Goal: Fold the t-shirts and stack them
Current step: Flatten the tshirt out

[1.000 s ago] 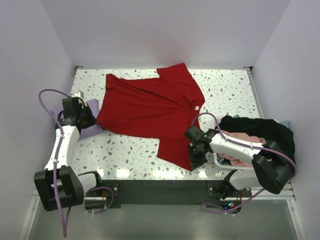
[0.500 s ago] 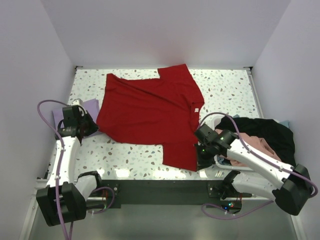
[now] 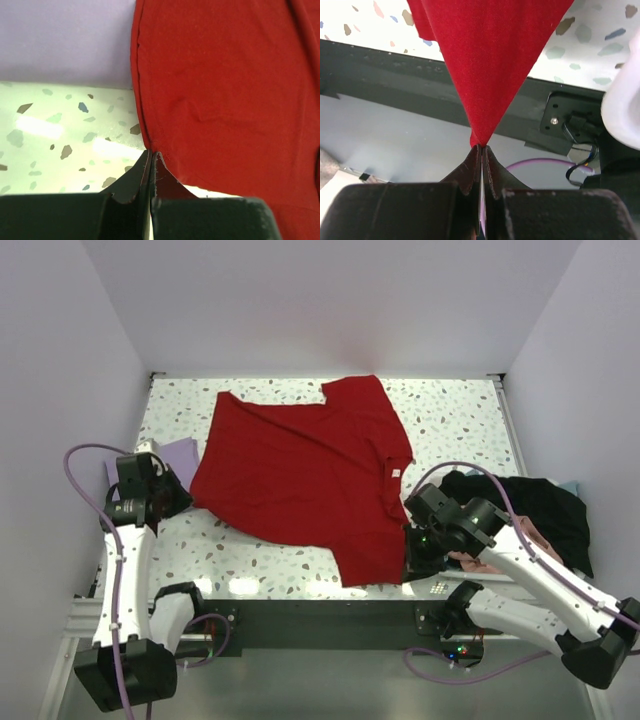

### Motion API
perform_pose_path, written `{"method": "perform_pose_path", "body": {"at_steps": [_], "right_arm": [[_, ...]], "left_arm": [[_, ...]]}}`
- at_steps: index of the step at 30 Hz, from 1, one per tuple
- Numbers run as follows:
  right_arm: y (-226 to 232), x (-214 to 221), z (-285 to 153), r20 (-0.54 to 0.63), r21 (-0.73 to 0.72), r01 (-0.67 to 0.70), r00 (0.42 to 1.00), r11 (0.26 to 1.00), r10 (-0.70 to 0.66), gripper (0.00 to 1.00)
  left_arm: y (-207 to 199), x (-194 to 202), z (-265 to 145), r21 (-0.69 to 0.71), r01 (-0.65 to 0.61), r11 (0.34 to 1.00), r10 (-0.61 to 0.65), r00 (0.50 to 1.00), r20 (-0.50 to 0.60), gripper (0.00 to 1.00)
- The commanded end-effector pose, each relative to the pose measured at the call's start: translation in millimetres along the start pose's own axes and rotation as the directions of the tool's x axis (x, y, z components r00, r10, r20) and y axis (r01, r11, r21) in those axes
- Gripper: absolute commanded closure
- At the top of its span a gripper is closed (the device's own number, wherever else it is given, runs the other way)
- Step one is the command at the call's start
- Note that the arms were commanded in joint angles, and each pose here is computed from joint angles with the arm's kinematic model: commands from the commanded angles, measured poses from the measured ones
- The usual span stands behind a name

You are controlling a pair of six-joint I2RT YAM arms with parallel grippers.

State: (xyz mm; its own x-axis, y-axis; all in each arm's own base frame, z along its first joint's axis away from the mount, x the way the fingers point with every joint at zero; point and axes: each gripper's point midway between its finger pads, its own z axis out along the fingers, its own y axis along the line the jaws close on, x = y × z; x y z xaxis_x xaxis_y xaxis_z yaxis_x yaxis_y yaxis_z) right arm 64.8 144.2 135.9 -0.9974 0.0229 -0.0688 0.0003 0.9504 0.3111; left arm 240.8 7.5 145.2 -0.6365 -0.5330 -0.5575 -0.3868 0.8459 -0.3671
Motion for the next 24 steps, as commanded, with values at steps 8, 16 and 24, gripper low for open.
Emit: {"method": "perform_pose_path", "body": {"at_steps": [8, 16, 24], "right_arm": [[0.0, 17.6, -40.5, -0.009, -0.016, -0.070, 0.998, 0.997, 0.070, 1.00], [17.1, -20.7, -78.0, 0.170, -0.029, -0.085, 0.981, 0.996, 0.089, 1.00], [14.3, -36.8, -126.7, 0.305, -0.007, -0.113, 0.946, 0.994, 0.110, 1.00]], "left_arm": [[21.3, 3.2, -39.7, -0.129, -0.032, 0.991, 0.037, 0.999, 0.037, 1.00], [2.4, -15.2, -33.2, -0.056, -0.045, 0.997, 0.048, 0.997, 0.053, 1.00], [-8.9, -45.3, -49.9, -0.060, -0.050, 0.997, 0.057, 0.993, 0.108, 1.00]]}}
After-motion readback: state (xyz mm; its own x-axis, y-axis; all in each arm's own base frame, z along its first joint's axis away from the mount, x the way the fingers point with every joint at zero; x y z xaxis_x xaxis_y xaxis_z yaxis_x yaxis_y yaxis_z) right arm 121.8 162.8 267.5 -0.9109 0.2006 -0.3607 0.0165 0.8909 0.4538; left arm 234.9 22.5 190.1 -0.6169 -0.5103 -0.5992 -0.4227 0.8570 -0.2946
